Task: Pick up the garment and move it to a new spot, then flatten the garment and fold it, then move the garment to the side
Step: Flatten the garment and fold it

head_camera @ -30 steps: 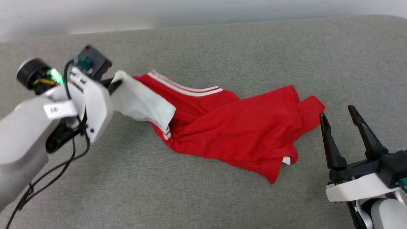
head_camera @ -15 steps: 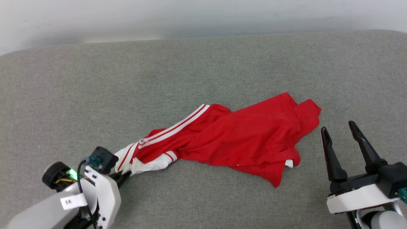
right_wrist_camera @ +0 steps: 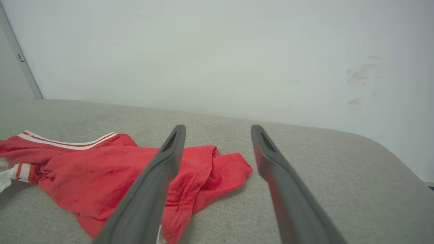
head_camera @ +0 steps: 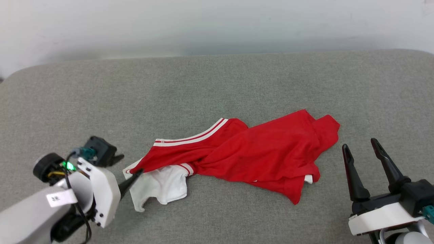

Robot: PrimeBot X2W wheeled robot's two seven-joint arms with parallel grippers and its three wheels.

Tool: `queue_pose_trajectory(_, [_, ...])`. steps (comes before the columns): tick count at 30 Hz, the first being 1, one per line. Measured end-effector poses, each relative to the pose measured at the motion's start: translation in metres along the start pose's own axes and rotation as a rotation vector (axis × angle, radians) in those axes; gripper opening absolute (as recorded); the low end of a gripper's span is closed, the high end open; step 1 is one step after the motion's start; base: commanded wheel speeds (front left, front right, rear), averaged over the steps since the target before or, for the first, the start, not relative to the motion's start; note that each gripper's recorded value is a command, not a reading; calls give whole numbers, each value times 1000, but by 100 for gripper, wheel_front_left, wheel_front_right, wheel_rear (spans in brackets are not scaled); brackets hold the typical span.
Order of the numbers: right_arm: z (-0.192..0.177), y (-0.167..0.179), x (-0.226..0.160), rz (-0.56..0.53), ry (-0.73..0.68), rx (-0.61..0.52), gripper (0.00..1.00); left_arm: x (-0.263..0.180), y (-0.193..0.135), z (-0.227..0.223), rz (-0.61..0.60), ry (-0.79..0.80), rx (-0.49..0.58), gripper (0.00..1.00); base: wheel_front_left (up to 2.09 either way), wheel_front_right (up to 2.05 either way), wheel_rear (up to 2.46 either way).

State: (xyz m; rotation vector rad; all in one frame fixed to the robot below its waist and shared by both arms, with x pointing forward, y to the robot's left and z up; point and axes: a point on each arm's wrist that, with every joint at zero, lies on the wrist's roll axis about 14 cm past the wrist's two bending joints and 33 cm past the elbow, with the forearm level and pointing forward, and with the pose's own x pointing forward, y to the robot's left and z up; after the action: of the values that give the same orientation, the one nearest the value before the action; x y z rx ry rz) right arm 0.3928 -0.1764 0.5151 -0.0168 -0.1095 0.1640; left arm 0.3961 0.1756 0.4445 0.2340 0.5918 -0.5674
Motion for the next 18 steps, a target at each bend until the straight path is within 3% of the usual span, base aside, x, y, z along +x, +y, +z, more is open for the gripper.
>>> queue_pose_trajectory(6, [2, -1, -4, -13, -5, 7, 100, -17, 24, 70, 72, -160, 96, 100, 0, 0, 0])
queue_pose_trajectory(11, [1, -1, -3, -15, -5, 11, 100, -17, 22, 119, 75, -240, 147, 100, 0, 0, 0])
queue_pose_trajectory(18, [0, -2, 2, -12, -4, 5, 100, 13, 8, 123, -24, -85, 168, 100, 0, 0, 0])
